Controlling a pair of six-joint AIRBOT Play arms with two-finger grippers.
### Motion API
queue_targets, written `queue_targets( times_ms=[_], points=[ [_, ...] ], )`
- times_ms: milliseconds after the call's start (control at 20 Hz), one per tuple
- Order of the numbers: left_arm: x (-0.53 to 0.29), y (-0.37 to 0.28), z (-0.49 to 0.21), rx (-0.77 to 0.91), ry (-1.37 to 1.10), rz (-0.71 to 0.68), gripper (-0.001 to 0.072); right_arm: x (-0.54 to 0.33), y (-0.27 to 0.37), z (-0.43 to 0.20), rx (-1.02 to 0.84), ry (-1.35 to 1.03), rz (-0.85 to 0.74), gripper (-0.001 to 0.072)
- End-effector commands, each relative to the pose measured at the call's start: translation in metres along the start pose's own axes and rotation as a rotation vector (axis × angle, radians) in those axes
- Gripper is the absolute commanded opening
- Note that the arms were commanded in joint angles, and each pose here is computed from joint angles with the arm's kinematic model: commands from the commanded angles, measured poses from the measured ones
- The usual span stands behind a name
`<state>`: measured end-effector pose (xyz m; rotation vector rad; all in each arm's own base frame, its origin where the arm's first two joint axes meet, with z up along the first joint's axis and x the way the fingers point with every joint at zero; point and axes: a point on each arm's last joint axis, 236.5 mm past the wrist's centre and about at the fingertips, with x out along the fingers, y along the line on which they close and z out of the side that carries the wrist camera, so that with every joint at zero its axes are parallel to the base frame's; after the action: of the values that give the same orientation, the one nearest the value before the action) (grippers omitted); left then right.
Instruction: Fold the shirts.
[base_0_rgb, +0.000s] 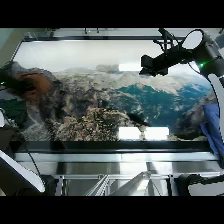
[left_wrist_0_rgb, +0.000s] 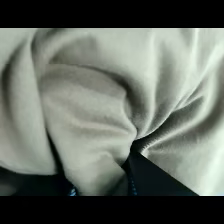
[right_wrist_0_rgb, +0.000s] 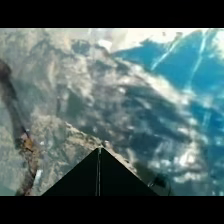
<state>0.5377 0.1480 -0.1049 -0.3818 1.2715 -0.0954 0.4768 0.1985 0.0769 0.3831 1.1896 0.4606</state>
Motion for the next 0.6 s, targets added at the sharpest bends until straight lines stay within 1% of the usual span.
queue_targets(
  times_ms=[0, 50, 150, 300, 450, 500, 550],
  points=[
    [-0.045, -0.154, 0.016, 0.172, -0.069, -0.330, 0.0027, 0.001, -0.001, -0.009, 0.001, 0.039, -0.002, 0.0017],
    [-0.063, -0.200, 0.017, 0.243, -0.094, -0.372, 0.0028, 0.001, -0.001, -0.014, 0.001, 0.060, -0.004, 0.0017],
    [-0.091, -0.281, 0.005, 0.386, -0.125, -0.412, 0.0028, 0.000, -0.004, -0.026, -0.006, 0.113, -0.011, 0.0017],
    [-0.101, -0.381, -0.039, 0.571, -0.094, -0.473, 0.0028, -0.007, -0.034, -0.037, -0.028, 0.168, -0.105, 0.0016],
    [-0.074, -0.446, -0.104, 0.709, 0.023, -0.501, 0.0029, -0.028, -0.075, -0.042, 0.010, 0.205, -0.193, 0.0016],
    [-0.059, -0.457, -0.122, 0.744, 0.053, -0.483, 0.0027, -0.035, -0.084, -0.043, 0.020, 0.210, -0.194, 0.0016],
    [-0.044, -0.464, -0.143, 0.785, 0.092, -0.457, 0.0045, -0.044, -0.093, -0.043, 0.040, 0.211, -0.201, 0.0016]
  ],
)
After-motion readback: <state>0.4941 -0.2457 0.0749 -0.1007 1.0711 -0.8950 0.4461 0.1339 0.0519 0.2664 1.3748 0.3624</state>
